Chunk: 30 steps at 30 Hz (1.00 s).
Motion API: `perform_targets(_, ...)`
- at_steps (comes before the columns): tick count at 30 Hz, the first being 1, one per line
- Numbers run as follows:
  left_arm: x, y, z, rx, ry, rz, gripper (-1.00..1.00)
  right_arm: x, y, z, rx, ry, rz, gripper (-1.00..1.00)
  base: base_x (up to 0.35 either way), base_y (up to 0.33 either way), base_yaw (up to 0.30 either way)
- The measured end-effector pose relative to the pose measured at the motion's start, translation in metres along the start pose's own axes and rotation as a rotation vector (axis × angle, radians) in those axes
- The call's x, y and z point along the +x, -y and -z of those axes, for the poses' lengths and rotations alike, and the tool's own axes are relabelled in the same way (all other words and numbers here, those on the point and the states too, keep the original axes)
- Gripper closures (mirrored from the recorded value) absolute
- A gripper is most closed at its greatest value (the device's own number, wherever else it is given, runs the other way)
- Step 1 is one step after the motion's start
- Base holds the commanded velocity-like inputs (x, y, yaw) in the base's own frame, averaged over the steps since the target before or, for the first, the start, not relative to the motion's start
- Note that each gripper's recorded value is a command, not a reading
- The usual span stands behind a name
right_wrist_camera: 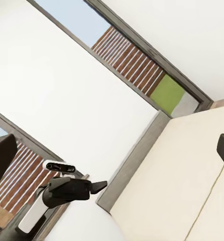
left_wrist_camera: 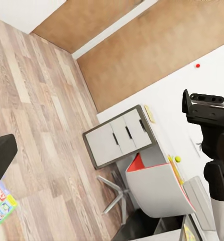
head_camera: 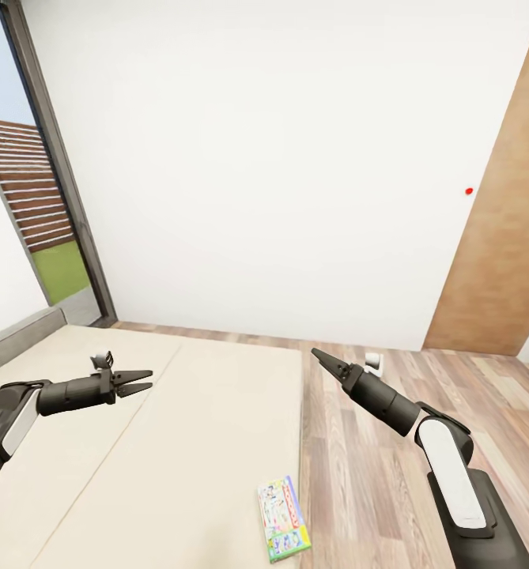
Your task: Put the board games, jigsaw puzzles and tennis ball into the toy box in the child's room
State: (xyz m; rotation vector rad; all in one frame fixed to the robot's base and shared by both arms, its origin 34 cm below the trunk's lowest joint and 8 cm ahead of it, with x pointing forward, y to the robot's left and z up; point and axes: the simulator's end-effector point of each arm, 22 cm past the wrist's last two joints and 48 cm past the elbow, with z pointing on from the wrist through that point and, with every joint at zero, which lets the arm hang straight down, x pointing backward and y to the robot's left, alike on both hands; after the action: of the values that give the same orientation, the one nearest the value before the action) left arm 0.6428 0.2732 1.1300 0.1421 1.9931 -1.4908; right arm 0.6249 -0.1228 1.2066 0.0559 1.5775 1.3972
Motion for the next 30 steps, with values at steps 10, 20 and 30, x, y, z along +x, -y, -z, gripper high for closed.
perform_targets(10,-0.003,0.009,0.001,0.007,0.005,-0.014,-1.0,-0.004,-0.008,0.001,-0.01,0.006,0.012,-1.0,0.0,-0.1,0.065)
perform_targets(20,-0.005,0.017,0.003,0.012,0.011,-0.029,-1.0,-0.007,-0.017,0.002,-0.02,0.011,0.024,-1.0,0.0,-0.007,0.079)
perform_targets(30,-0.007,0.021,0.004,0.014,0.014,-0.037,-1.0,-0.008,-0.021,0.003,-0.025,0.014,0.03,-1.0,0.0,0.0,0.089)
